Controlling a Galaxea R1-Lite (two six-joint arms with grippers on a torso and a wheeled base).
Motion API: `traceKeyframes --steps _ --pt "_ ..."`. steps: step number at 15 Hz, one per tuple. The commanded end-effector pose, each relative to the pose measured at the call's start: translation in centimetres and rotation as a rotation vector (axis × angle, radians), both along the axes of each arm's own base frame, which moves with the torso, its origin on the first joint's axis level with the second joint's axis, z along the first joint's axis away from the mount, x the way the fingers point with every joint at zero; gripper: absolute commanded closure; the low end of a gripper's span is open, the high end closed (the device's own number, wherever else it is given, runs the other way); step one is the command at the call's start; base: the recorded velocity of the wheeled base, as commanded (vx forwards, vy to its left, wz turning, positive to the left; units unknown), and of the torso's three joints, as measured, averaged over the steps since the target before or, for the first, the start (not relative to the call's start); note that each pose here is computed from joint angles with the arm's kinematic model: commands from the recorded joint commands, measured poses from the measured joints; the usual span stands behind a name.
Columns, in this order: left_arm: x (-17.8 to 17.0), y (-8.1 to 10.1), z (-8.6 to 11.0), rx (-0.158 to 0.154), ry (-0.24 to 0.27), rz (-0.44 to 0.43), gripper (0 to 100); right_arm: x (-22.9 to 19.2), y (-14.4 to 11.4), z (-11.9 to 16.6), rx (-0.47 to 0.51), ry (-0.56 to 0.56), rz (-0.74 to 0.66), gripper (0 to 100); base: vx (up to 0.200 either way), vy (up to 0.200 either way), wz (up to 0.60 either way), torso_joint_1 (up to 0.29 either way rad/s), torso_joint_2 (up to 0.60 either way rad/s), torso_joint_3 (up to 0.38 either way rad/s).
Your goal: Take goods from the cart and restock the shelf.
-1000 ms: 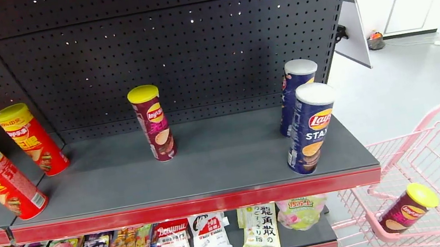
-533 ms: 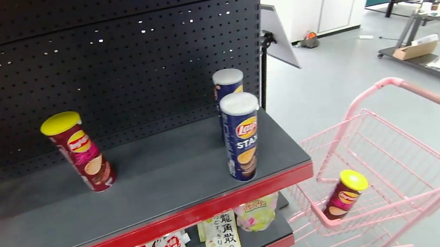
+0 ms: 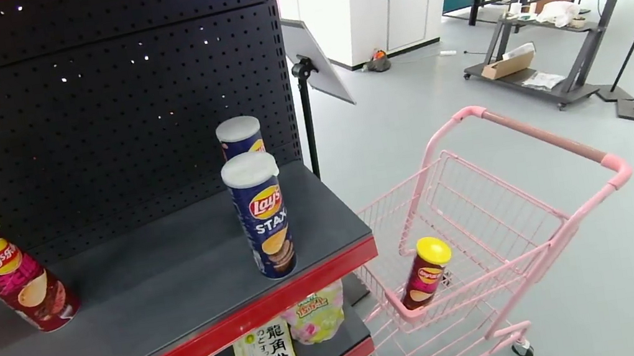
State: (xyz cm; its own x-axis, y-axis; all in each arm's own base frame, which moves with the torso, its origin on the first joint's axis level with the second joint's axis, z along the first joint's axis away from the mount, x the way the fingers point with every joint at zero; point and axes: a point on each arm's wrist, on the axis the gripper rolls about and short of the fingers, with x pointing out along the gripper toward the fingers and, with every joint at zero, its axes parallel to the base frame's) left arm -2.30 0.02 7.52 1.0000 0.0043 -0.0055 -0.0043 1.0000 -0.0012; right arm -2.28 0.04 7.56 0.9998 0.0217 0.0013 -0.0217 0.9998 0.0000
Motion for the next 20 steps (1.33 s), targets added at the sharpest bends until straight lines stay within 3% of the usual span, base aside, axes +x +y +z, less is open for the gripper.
traceKeyframes --steps 1,20 --pt "0.00 0.00 0.00 0.000 0.001 0.000 0 0.01 -0.01 0.01 0.000 0.001 -0.002 0 0.000 0.000 0.00 0.000 0.00 0.000" --pt "0.00 0.00 0.00 0.000 0.001 0.000 0 0.01 -0.01 0.01 0.000 0.001 -0.003 0 0.000 0.000 0.00 -0.131 0.32 0.182"
